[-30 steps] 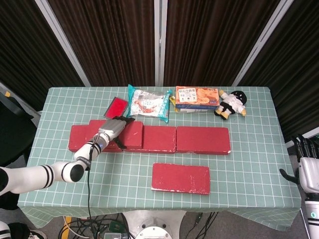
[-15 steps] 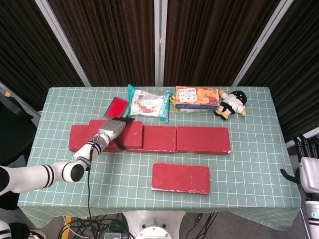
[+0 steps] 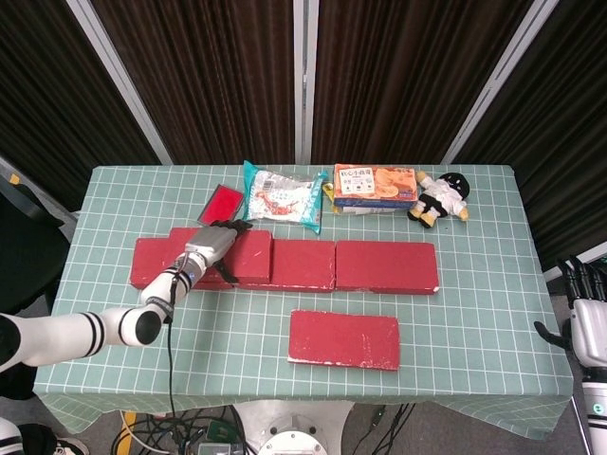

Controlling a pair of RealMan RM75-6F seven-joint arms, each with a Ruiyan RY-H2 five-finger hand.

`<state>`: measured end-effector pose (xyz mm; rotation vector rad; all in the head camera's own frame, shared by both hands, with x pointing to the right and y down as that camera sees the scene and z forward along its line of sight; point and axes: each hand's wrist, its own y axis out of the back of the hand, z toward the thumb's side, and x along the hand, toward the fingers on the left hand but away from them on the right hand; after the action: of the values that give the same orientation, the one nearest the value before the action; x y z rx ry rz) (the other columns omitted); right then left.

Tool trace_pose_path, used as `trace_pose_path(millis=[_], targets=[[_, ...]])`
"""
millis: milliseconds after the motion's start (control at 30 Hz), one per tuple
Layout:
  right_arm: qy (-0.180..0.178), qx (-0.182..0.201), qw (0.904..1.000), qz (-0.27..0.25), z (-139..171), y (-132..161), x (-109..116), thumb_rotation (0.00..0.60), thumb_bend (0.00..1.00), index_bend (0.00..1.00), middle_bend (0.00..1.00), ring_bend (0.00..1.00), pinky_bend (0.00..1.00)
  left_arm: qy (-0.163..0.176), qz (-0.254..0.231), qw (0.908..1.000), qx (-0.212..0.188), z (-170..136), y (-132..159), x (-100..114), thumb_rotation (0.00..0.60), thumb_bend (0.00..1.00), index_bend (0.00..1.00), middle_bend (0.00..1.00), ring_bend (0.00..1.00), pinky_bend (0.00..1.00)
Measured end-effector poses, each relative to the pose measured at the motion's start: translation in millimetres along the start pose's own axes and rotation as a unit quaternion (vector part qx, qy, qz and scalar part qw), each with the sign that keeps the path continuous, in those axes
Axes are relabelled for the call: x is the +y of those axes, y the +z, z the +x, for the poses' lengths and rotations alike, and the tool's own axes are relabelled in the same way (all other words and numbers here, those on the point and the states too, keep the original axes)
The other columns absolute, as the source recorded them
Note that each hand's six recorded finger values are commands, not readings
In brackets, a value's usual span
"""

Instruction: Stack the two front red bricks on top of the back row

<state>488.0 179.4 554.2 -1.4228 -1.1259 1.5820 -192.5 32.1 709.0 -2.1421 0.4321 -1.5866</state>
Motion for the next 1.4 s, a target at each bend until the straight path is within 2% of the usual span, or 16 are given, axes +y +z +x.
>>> trace_pose_path(millis=[667,867,1033,1200,1400], targets=[[0.002,-0.002,1.0000,-0.001,0.2,-2.0,-1.5,0.600,0.10,0.00,0.00,0.00,0.00,-0.005,0.014,0.9998,0.009,1.2,0.7,-1.6,0.600,0.04,0.00,0.02,0.00,0.00],[0.003,-0.002,1.0000,-0.001,0.0,-1.9,-2.1,0.600,0.10,0.00,0.00,0.00,0.00,-0.005,0.021,0.9997,0.012,1.1,-0.1,-2.5,0.600,0.05,0.05,0.03,0.00,0.00],[0.005,-0.003,1.0000,-0.002,-0.1,-2.4,-3.4,0.600,0.10,0.00,0.00,0.00,0.00,-0.008,0.022,0.9996,0.016,1.4,-0.4,-4.1,0.600,0.09,0.08,0.05,0.00,0.00],[0.003,-0.003,1.0000,-0.002,-0.5,-2.3,-2.3,0.600,0.10,0.00,0.00,0.00,0.00,-0.004,0.024,0.9996,0.016,0.6,0.8,-2.5,0.600,0.20,0.09,0.07,0.00,0.00],[0.002,-0.002,1.0000,-0.004,-0.7,-1.5,-1.5,0.600,0.10,0.00,0.00,0.00,0.00,-0.003,0.026,0.9995,0.018,-0.7,0.8,-1.6,0.600,0.21,0.09,0.09,0.00,0.00]])
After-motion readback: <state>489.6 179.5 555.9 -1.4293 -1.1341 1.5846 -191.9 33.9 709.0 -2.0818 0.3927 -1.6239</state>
